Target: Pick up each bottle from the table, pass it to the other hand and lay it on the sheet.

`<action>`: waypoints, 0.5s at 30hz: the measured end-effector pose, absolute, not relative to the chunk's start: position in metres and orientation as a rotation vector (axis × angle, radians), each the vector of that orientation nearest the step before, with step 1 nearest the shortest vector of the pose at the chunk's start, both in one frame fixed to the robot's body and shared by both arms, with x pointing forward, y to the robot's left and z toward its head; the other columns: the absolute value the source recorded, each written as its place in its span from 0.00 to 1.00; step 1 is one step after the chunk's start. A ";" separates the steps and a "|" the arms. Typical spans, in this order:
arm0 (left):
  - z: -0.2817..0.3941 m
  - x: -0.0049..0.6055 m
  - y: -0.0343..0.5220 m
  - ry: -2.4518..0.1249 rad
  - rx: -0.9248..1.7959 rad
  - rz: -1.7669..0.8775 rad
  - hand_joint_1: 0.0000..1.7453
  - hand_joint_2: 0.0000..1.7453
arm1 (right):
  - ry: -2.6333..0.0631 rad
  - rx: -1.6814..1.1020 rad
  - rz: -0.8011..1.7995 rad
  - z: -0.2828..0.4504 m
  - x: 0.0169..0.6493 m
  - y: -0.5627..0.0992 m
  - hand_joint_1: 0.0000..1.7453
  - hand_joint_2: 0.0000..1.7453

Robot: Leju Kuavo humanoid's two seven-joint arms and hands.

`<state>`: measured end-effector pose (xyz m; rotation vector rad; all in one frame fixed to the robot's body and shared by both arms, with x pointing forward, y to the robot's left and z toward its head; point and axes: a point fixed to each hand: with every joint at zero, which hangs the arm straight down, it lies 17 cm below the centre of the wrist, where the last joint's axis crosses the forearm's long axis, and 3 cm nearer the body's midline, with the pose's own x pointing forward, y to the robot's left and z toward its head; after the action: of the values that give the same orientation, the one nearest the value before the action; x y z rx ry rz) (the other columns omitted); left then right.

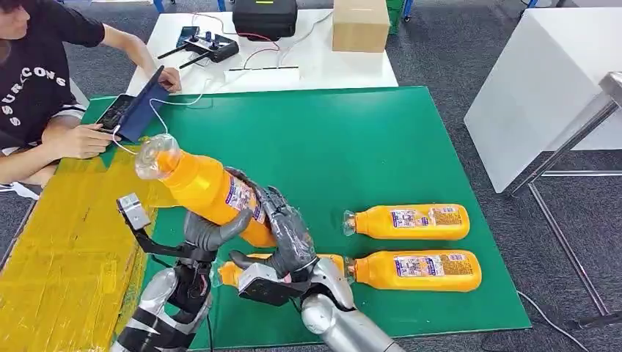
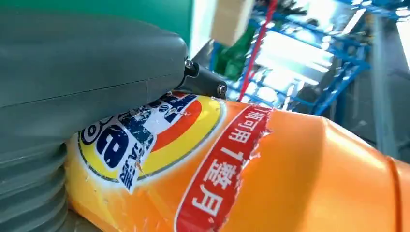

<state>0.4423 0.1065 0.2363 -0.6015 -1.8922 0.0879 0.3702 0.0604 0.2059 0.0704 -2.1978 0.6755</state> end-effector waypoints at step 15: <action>0.344 0.479 0.202 -2.350 0.707 -0.222 1.00 1.00 | -2.467 0.174 0.445 0.309 0.325 0.014 0.00 1.00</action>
<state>0.4787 0.2021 0.3436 0.7071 -2.3496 -0.2224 0.3247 0.0143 0.3089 0.1735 -2.4666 0.4449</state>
